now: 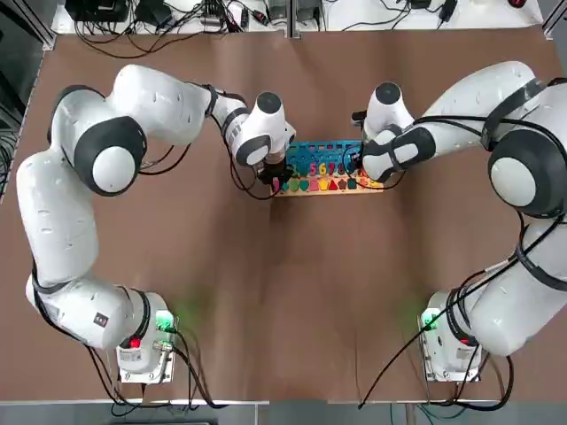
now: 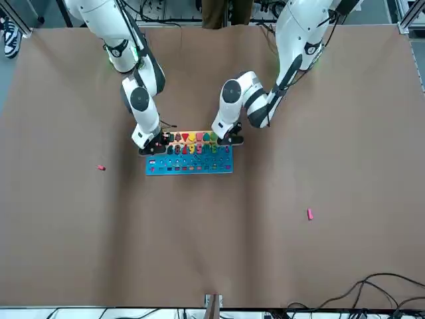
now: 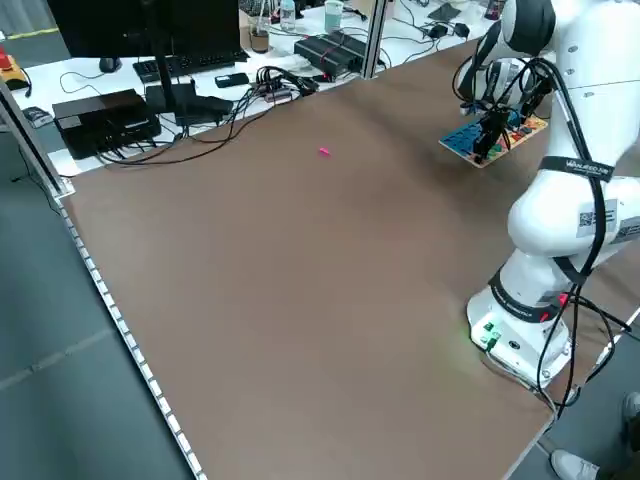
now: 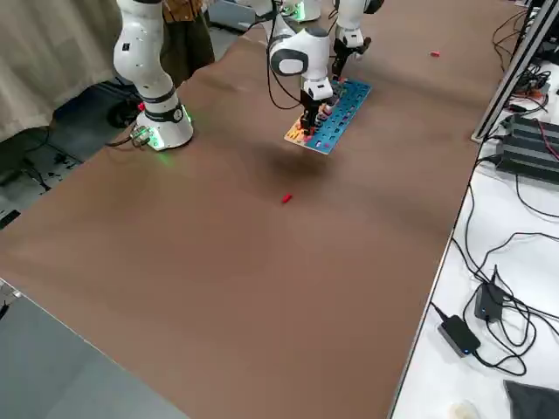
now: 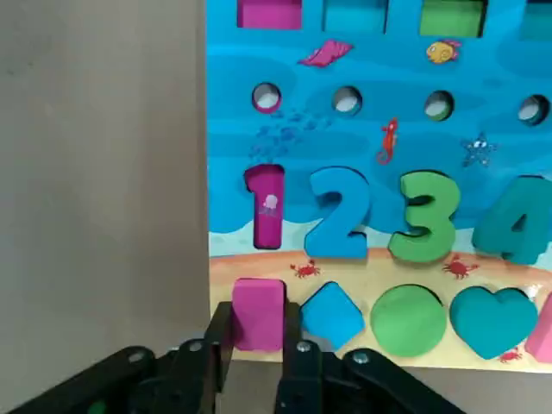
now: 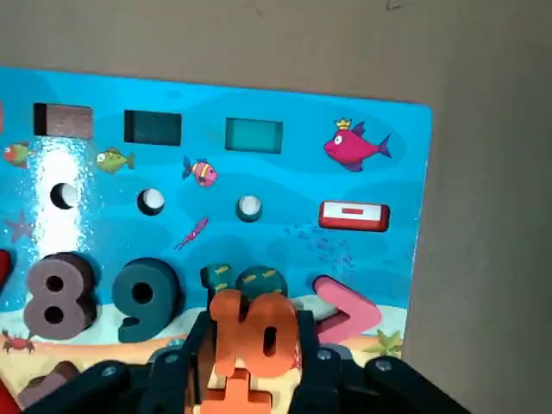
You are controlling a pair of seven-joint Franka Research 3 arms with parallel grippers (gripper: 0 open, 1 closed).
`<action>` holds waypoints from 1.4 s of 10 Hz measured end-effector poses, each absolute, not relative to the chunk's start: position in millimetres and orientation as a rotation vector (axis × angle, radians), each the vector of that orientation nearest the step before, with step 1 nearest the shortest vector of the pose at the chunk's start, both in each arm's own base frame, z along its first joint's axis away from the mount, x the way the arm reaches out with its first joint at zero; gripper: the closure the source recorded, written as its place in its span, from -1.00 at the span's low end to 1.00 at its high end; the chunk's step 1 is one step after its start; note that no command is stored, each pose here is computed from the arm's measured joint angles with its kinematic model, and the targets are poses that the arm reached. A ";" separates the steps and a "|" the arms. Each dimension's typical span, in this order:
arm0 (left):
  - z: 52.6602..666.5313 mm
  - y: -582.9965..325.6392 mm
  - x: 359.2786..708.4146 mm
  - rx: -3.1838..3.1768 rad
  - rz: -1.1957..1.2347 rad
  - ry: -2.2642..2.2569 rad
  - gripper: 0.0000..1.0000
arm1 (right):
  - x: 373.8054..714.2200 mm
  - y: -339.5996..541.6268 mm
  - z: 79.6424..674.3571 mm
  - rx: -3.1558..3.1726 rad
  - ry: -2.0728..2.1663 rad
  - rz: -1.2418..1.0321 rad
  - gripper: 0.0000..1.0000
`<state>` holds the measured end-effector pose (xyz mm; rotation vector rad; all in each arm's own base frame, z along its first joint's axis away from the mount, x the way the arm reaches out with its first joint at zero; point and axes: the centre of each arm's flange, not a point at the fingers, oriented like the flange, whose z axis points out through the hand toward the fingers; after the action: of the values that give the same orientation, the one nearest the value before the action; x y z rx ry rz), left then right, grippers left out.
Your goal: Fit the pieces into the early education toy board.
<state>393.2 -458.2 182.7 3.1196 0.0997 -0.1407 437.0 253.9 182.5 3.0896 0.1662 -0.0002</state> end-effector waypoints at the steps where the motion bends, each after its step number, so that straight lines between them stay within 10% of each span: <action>1: 182.7 -458.2 393.3 3.120 -0.141 0.100 0.45 | 436.6 254.6 182.5 3.089 0.169 -0.001 0.15; 14: 196.1 -460.5 405.6 3.117 -0.110 0.128 0.32 | 431.1 264.7 182.3 3.090 0.199 0.013 0.15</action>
<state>405.6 -460.5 196.1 3.1166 0.1280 -0.1102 431.1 264.7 182.3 3.0905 0.1993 0.0127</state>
